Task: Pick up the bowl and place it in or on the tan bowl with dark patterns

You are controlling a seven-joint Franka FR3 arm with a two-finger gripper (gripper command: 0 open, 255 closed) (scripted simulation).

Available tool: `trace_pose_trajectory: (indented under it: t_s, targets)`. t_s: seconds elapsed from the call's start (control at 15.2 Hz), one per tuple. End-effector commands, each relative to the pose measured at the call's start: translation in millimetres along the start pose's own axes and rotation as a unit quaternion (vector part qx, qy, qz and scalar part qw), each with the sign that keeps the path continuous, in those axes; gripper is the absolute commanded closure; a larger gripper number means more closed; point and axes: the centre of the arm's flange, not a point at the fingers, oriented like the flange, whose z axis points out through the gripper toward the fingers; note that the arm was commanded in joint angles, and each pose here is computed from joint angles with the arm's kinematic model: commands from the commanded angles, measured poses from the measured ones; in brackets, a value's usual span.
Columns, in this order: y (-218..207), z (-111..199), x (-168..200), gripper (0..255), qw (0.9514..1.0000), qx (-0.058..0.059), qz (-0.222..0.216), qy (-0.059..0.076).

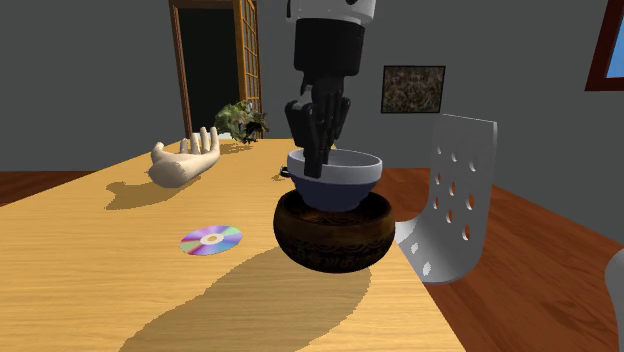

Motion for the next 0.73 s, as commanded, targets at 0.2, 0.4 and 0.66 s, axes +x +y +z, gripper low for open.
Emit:
trace_pose_trajectory:
  t_s: [0.2, 0.4, 0.66]
  targets:
    - [0.0, -0.1, 0.0, 0, 1.0000, 0.000, 0.000, 0.000]
    - [0.0, -0.1, 0.0, 0, 1.0000, 0.000, 0.000, 0.000]
    - [0.0, -39.6, 0.0, 0, 1.0000, 0.000, 0.000, 0.000]
